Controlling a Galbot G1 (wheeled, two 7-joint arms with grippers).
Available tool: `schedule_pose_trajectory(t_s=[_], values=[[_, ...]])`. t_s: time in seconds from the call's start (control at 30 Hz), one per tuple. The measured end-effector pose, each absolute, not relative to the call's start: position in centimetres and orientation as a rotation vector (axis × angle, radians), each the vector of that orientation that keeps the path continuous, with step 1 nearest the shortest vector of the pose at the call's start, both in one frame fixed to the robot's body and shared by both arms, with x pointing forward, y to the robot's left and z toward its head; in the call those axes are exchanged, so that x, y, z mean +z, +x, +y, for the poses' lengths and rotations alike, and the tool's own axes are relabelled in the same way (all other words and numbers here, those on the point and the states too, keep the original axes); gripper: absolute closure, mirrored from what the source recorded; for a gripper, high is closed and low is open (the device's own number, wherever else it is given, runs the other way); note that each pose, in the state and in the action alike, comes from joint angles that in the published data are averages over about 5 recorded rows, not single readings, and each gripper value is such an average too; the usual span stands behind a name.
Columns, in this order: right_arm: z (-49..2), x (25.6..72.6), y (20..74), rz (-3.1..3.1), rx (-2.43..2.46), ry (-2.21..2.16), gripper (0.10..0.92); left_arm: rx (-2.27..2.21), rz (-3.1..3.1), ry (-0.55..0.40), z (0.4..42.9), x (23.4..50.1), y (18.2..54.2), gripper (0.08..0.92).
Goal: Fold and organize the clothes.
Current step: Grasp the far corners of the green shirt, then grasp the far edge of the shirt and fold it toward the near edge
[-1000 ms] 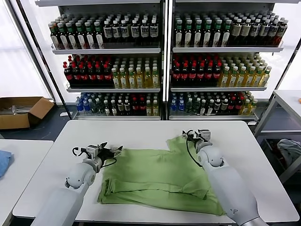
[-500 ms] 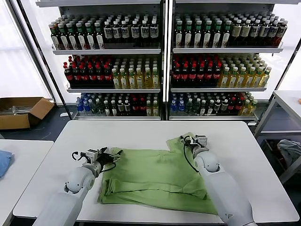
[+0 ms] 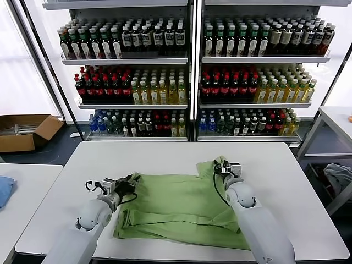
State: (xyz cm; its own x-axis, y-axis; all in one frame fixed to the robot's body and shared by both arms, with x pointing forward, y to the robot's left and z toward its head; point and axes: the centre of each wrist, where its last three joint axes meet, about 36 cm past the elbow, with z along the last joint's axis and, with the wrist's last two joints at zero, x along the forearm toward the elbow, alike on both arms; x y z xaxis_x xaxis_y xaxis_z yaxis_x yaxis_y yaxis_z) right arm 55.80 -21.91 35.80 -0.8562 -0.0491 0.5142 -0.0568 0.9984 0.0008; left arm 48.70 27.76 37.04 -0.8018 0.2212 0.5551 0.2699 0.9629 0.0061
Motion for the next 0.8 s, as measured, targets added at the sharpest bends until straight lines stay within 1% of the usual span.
schedule_pose_trajectory(t_s=[0.2,0.27,0.33,0.5,0.8], values=[[-22.0,36.0,55.3,-2.610,-0.004,0.071,0.856,-0.089,-2.559,-0.351,27.1,36.9,48.5,0.884],[-22.1,36.2,55.2,-2.619,-0.014,0.069,0.894,-0.080,-2.576,-0.351,26.9,37.0,48.5,0.904],[-22.2,36.4,55.0,-2.629,-0.025,0.070,0.906,-0.069,-2.594,-0.353,26.7,37.0,48.4,0.910],[-22.2,37.3,54.5,-2.669,-0.053,0.082,0.906,-0.046,-2.651,-0.361,26.2,37.5,48.3,0.910],[-22.4,40.7,52.2,-2.794,-0.070,0.110,0.906,-0.043,-2.758,-0.386,26.4,39.1,47.3,0.910]])
